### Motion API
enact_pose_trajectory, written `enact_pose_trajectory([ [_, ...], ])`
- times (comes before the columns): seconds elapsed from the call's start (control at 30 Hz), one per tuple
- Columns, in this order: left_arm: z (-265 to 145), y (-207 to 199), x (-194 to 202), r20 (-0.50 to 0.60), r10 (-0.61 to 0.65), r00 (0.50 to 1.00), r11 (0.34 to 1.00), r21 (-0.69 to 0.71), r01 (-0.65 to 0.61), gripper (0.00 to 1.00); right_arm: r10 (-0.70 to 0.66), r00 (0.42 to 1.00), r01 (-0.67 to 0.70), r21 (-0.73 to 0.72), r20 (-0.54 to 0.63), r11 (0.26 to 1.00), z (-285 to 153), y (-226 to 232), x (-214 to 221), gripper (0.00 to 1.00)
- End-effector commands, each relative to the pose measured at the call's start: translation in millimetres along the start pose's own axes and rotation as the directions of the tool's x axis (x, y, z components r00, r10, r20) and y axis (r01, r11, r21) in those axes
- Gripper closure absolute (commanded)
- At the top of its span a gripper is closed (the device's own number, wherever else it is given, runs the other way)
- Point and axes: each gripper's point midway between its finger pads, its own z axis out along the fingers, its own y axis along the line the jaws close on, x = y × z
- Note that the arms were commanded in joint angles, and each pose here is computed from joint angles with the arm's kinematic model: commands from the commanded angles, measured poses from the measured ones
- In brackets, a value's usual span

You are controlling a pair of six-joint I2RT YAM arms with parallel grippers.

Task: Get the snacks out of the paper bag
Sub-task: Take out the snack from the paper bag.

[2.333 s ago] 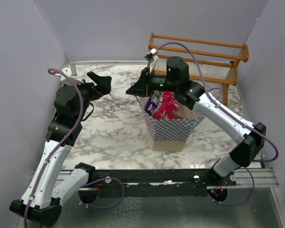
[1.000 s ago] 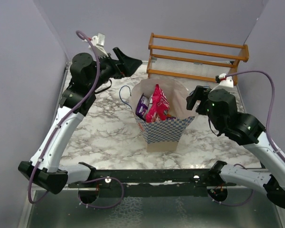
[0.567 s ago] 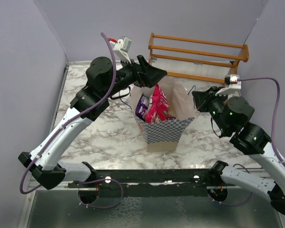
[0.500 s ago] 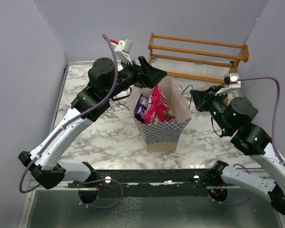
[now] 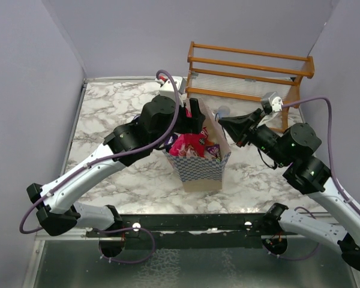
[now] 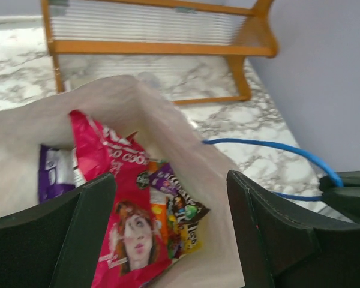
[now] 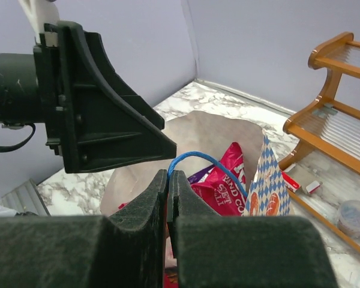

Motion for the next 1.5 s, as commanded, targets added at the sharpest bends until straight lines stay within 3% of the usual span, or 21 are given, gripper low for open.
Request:
enact_pose_trajectory([
  [0.0, -2.9, 42.3, 10.6, -0.037, 0.040, 0.999, 0.974, -0.221, -0.047, 0.18, -0.024, 0.988, 0.038, -0.086, 0.153, 0.996, -5.9, 19.2, -46.7, 0.98],
  [0.1, 10.6, 57.8, 18.7, -0.063, -0.013, 0.998, 0.972, -0.233, -0.002, 0.06, -0.021, 0.986, 0.033, -0.068, 0.167, 0.997, -6.6, 16.0, -48.2, 0.98],
  [0.17, 27.2, 60.8, 25.9, -0.124, -0.062, 0.990, 0.986, -0.162, 0.042, 0.10, -0.023, 0.984, 0.036, -0.072, 0.176, 0.997, -6.0, 16.9, -50.4, 0.98],
  [0.3, 54.0, 76.1, 37.6, -0.179, -0.028, 0.983, 0.976, -0.219, -0.012, 0.13, -0.022, 0.985, 0.037, -0.087, 0.172, 0.995, -5.0, 20.1, -52.7, 0.98],
  [0.43, 76.6, 88.6, 52.1, -0.227, -0.016, 0.974, 0.960, -0.276, -0.048, 0.25, -0.027, 0.984, 0.041, -0.077, 0.176, 0.996, -6.4, 18.7, -55.7, 0.98],
  [0.73, 97.8, 113.2, 73.9, -0.197, -0.041, 0.979, 0.943, -0.333, -0.028, 0.31, -0.043, 0.988, 0.051, -0.048, 0.146, 0.998, -6.8, 14.4, -58.2, 0.98],
  [1.0, 107.4, 131.0, 98.1, -0.269, -0.038, 0.962, 0.933, -0.354, -0.062, 0.24, -0.031, 0.991, 0.035, -0.028, 0.131, 0.999, -9.5, 10.2, -50.0, 0.98],
  [1.47, 107.5, 148.3, 104.1, -0.288, -0.067, 0.955, 0.934, -0.355, -0.041, 0.15, -0.032, 0.991, 0.035, -0.021, 0.128, 0.999, -10.8, 8.9, -50.0, 0.98],
])
